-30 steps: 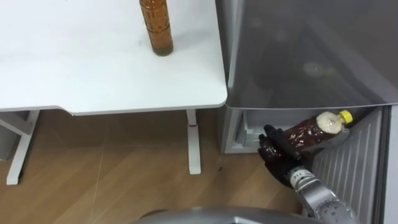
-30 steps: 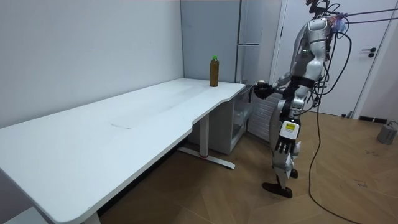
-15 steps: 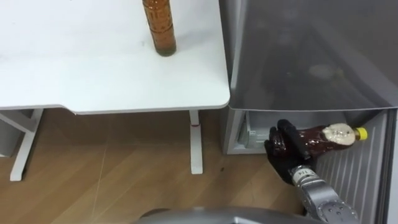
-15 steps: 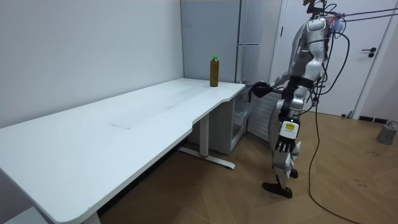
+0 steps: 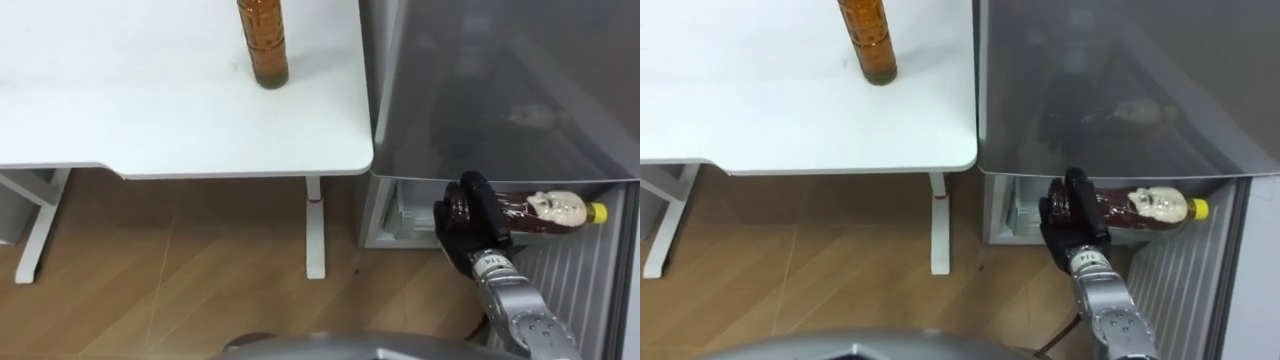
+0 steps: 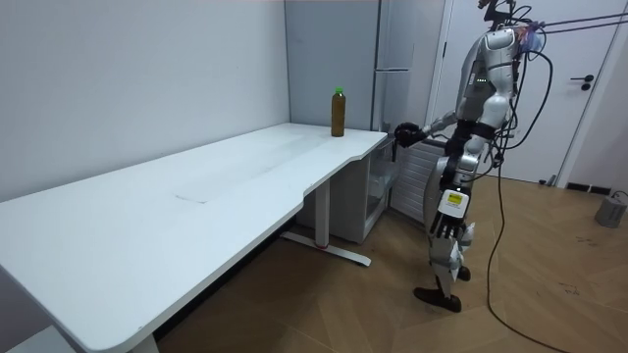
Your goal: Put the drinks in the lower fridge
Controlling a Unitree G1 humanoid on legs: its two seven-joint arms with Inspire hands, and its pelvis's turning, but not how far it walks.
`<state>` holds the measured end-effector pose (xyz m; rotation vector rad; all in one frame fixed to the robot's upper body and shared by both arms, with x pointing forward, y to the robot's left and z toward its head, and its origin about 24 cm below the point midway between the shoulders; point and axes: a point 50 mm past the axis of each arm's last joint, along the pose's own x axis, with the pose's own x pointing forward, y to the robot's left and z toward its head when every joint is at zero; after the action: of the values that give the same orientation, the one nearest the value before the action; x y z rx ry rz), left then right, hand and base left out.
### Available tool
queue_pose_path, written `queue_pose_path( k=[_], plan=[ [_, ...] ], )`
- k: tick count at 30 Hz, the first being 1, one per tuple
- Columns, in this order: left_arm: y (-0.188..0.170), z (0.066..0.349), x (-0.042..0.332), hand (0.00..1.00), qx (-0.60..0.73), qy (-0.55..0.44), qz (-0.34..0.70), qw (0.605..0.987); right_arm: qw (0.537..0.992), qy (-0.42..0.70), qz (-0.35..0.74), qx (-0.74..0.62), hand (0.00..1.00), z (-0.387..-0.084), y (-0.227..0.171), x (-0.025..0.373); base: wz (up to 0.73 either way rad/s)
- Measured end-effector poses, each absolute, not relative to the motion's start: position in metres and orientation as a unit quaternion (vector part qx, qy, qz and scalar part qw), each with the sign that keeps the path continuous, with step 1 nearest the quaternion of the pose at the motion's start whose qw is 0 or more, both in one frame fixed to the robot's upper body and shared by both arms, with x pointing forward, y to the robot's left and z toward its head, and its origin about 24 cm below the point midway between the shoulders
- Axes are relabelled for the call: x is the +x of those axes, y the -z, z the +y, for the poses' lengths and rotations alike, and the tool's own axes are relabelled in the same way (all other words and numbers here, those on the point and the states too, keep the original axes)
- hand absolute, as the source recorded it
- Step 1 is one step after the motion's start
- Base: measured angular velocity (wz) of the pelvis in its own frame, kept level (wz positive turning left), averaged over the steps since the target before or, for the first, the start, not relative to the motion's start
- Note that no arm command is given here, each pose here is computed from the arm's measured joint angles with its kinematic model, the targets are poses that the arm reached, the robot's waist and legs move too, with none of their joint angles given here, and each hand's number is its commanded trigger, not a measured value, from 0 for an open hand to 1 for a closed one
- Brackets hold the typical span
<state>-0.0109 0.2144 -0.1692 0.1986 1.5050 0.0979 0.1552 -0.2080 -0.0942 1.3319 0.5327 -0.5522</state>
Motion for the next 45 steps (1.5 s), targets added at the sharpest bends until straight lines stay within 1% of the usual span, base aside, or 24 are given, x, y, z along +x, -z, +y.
queue_pose_path(
  k=[7, 14, 18, 26, 28, 31, 33, 37, 45],
  plan=[
    [0.169, 0.214, -0.014, 0.00, 0.090, -0.045, 0.685, 0.721, 0.718, 0.254, 0.245, 0.599, 1.00, -0.208, 0.097, 0.153, 0.00],
    [0.169, 0.215, -0.017, 0.00, 0.091, -0.045, 0.690, 0.717, 0.712, 0.278, 0.269, 0.586, 1.00, -0.211, 0.109, 0.143, 0.06],
    [0.169, 0.215, -0.017, 0.00, 0.091, -0.045, 0.690, 0.716, 0.712, 0.280, 0.281, 0.579, 1.00, -0.211, 0.113, 0.145, 0.08],
    [0.168, 0.219, -0.020, 0.00, 0.087, -0.054, 0.689, 0.717, 0.703, 0.306, 0.273, 0.581, 1.00, -0.225, 0.116, 0.145, 0.12],
    [0.168, 0.220, -0.018, 0.00, 0.088, -0.054, 0.688, 0.719, 0.700, 0.315, 0.272, 0.581, 1.00, -0.229, 0.118, 0.150, 0.02],
    [0.168, 0.225, -0.005, 0.00, 0.094, -0.055, 0.679, 0.726, 0.703, 0.312, 0.257, 0.586, 1.00, -0.232, 0.113, 0.173, 0.08],
    [0.169, 0.228, 0.015, 0.00, 0.108, -0.047, 0.670, 0.733, 0.700, 0.314, 0.243, 0.593, 1.00, -0.235, 0.107, 0.197, 0.16],
    [0.168, 0.229, 0.042, 0.00, 0.120, -0.040, 0.645, 0.753, 0.702, 0.304, 0.228, 0.603, 1.00, -0.234, 0.095, 0.228, 0.02],
    [0.167, 0.233, 0.044, 0.00, 0.123, -0.053, 0.644, 0.754, 0.689, 0.317, 0.213, 0.616, 1.00, -0.244, 0.089, 0.239, 0.00]
  ],
)
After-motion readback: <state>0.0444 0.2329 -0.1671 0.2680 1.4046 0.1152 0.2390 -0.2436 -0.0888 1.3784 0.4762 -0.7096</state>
